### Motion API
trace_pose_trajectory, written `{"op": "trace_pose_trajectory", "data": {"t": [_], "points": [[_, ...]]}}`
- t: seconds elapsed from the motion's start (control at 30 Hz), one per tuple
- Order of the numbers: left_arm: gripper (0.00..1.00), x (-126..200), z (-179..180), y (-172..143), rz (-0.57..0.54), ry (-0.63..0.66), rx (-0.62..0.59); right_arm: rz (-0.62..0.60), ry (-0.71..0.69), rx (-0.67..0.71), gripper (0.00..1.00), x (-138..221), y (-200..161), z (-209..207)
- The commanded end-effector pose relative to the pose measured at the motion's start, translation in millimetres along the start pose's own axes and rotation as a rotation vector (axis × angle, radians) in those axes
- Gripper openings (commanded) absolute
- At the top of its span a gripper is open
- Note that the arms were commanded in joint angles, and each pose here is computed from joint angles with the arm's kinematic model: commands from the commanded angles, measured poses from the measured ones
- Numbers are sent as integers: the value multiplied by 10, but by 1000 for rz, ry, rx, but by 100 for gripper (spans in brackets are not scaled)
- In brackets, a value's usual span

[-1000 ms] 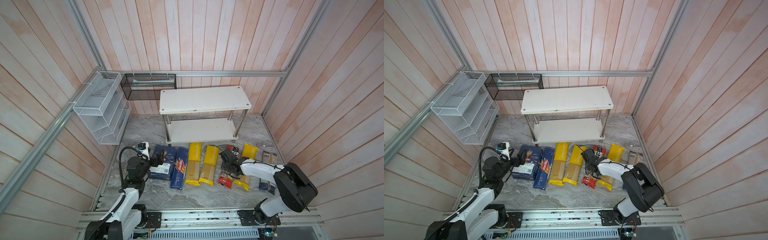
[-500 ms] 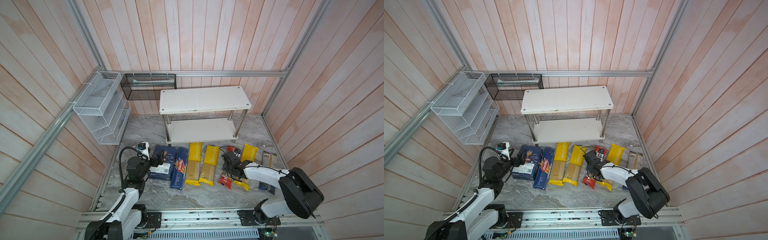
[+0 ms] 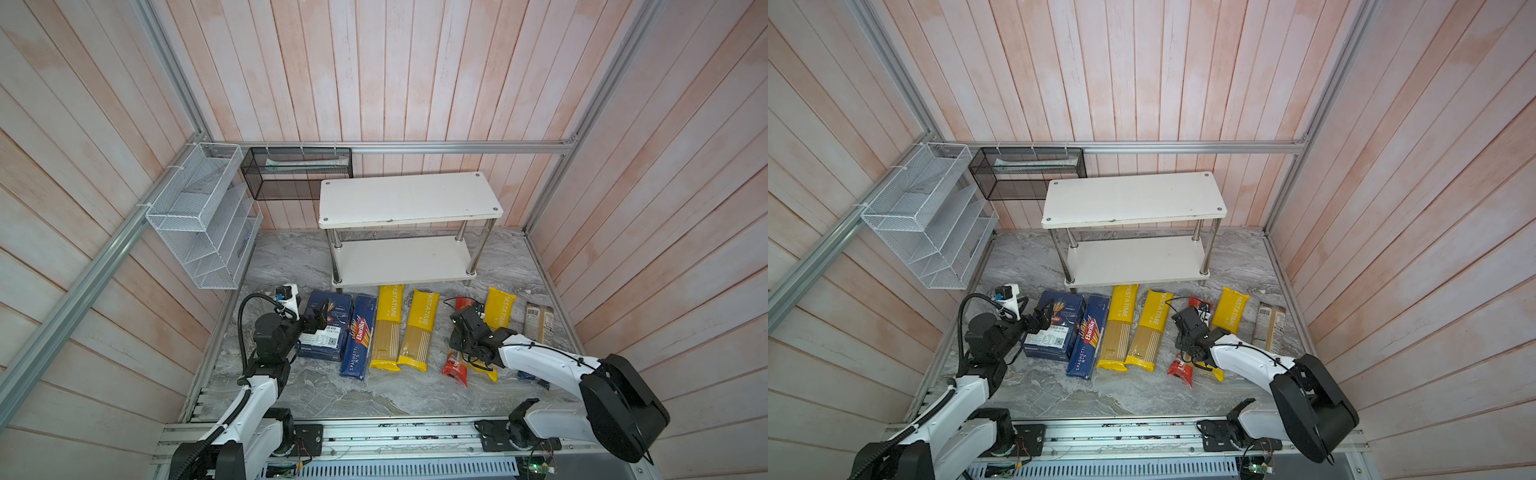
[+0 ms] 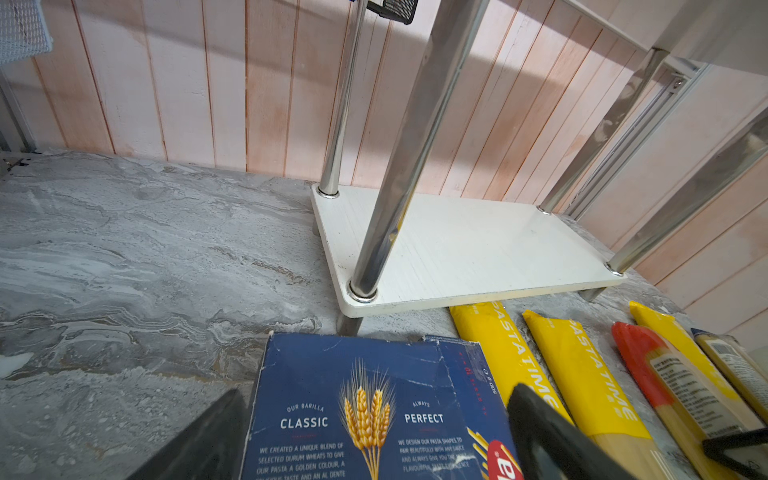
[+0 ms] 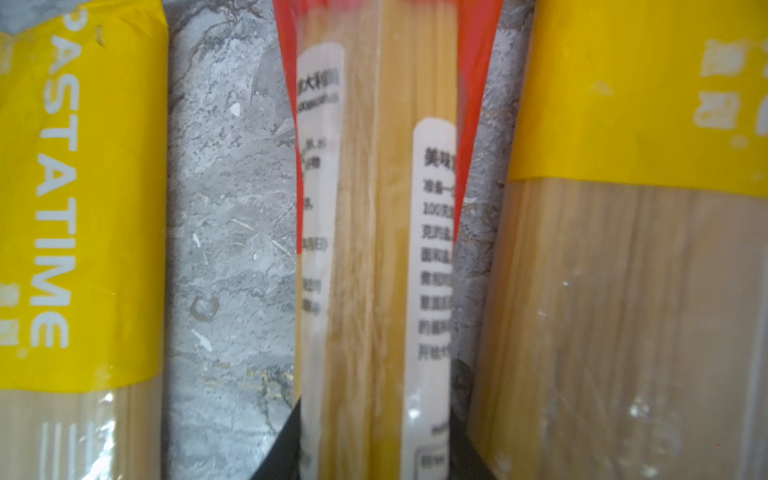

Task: Arrange pasta packages on shelves
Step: Pick up the pasta bag from the middle-right of the table.

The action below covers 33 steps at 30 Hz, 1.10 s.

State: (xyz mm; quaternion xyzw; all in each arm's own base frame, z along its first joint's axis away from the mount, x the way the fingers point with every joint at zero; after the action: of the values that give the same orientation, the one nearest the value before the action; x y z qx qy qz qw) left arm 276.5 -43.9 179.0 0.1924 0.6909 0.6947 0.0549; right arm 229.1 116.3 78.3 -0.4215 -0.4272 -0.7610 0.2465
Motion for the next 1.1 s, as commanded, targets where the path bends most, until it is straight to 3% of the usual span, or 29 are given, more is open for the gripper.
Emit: {"op": "trace_pose_trajectory", "data": {"t": [0.0,0.27,0.7,1.07], "points": [[100,-17,-3,124,-29,-6,-22,-62,59,26,14,162,156,93],[100,-27,8,122,-24,-1,-19,-120,136,26,6,394,323,170],[100,-77,27,115,-4,-1,-10,-194,242,58,3,821,636,432],[100,-84,14,114,-2,-13,-13,-150,272,81,0,1046,720,570]]}}
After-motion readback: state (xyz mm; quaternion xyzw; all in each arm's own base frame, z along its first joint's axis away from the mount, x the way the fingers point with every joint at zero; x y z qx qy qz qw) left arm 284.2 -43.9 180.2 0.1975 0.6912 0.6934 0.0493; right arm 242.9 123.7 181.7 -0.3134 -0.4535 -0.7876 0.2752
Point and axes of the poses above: each gripper's point midway between its finger pads, its own x axis back along the fingers, its own z axis along the line the jaws close on, y = z × x, the point moved 5 cm from there along x, back along the fingers, and after that the axes turned 14 degrees about -x, right-handed, at the moved point
